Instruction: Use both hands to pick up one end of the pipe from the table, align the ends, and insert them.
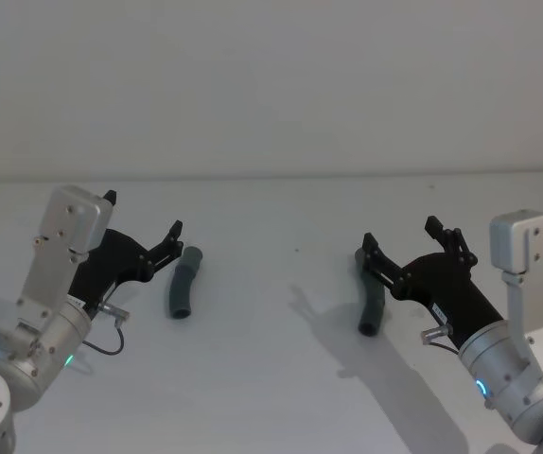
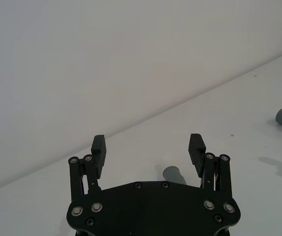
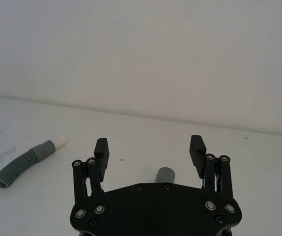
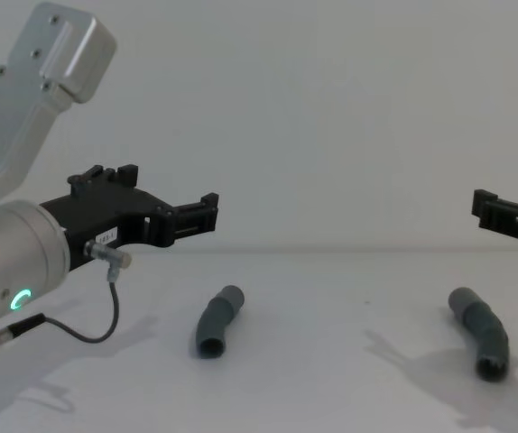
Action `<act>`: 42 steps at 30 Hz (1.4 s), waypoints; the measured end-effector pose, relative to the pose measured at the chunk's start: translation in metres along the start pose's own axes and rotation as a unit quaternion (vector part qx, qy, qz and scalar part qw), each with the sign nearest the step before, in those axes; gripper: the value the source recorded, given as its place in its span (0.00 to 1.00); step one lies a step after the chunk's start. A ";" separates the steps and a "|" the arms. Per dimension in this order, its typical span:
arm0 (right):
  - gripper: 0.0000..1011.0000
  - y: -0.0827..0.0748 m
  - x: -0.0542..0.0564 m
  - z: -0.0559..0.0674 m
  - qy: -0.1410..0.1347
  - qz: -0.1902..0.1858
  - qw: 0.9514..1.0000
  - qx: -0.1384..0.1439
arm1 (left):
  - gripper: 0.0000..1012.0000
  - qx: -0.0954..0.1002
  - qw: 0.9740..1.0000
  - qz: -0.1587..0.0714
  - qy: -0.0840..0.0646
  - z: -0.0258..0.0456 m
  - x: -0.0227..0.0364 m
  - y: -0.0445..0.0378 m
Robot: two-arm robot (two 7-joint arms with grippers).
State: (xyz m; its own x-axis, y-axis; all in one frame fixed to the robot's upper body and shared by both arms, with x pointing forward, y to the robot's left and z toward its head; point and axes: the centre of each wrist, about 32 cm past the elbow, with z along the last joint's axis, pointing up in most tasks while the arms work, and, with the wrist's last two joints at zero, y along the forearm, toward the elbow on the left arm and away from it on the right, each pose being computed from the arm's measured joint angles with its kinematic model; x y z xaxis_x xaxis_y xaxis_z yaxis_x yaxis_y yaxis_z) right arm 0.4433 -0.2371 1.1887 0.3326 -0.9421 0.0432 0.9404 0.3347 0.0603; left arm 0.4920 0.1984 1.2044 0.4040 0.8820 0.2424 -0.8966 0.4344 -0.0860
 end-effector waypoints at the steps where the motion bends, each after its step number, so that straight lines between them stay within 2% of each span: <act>1: 0.99 0.000 0.000 0.000 0.000 0.000 1.000 0.000 | 0.99 0.000 1.000 0.000 0.000 0.0000 0.0000 0.0000; 42: 0.99 0.000 0.000 0.000 0.000 0.000 1.000 0.000 | 0.99 0.000 1.000 0.000 0.000 0.0000 0.0000 0.0000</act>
State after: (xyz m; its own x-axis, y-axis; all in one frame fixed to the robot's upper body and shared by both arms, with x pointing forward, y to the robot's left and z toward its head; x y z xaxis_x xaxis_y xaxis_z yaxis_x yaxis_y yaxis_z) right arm 0.4433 -0.2371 1.1887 0.3326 -0.9421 0.0432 0.9404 0.3347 0.0604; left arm 0.4920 0.1984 1.2044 0.4040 0.8820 0.2425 -0.8967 0.4343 -0.0859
